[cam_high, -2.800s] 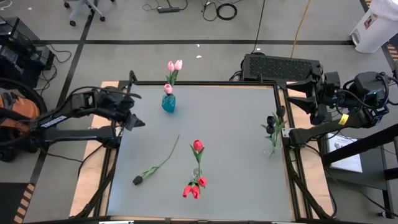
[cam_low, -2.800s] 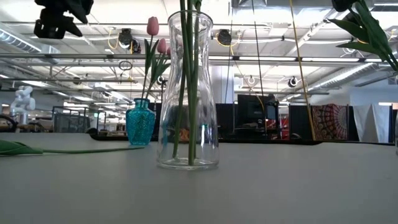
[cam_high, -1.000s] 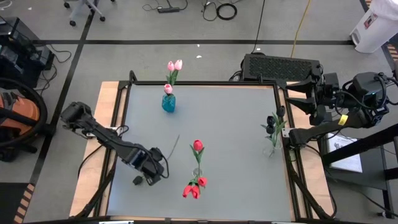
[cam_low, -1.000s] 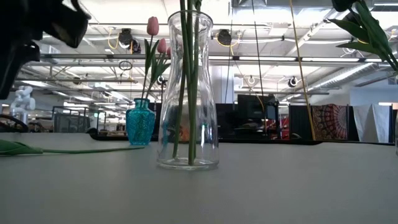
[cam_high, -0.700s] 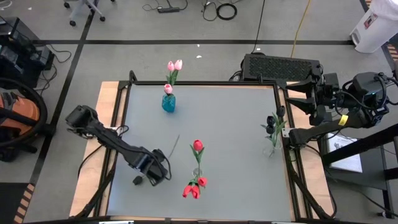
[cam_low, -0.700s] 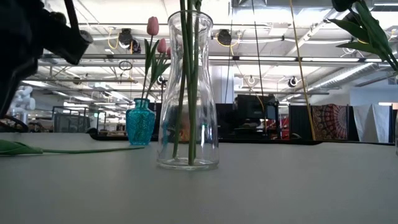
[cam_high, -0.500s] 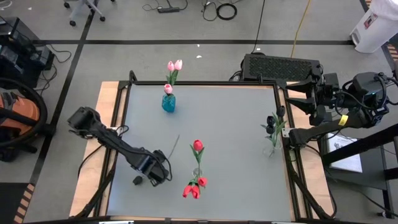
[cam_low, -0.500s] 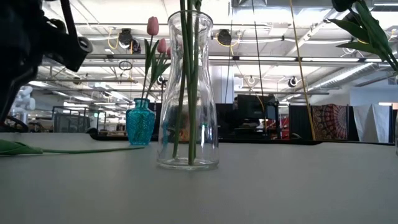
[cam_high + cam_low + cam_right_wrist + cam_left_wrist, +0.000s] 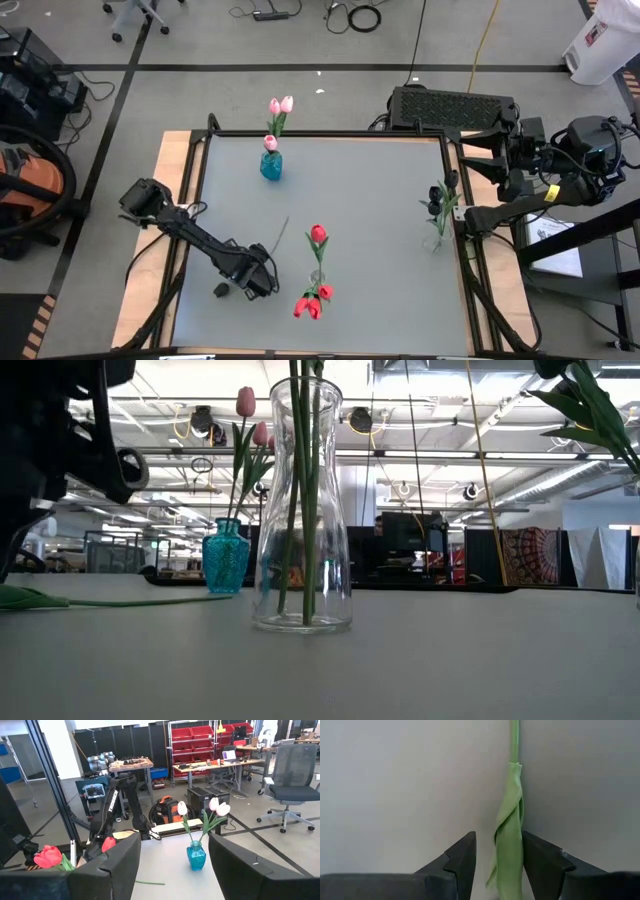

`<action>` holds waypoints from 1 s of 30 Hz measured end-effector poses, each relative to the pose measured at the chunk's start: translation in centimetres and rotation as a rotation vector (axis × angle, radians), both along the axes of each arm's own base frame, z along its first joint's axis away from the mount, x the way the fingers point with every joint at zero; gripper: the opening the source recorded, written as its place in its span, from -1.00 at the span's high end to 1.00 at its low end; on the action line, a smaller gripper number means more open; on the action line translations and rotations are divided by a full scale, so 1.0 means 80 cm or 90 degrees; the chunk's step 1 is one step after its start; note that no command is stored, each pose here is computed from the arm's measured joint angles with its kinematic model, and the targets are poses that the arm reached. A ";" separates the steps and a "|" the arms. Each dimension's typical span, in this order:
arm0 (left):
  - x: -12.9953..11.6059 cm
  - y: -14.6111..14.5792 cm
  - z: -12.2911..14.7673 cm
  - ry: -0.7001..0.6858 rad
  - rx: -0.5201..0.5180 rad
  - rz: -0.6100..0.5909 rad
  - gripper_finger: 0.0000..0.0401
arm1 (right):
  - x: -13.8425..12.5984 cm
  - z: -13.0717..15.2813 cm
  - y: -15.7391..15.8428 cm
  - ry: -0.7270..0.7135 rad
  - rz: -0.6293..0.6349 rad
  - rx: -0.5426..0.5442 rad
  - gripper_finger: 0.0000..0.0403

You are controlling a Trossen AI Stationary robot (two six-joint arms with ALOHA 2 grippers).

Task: Sort flowers into vase by color
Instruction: Put the black flower into the right transparent vase

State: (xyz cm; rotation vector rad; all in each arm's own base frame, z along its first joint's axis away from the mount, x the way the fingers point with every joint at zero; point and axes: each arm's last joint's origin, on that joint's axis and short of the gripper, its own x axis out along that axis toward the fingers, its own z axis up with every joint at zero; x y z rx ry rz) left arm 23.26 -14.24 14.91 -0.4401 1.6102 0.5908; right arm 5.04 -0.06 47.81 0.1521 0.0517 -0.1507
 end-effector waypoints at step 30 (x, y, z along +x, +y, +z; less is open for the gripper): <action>0.004 -0.002 -0.006 -0.014 0.007 -0.006 0.93 | 0.000 0.000 0.000 -0.001 0.000 0.002 -0.12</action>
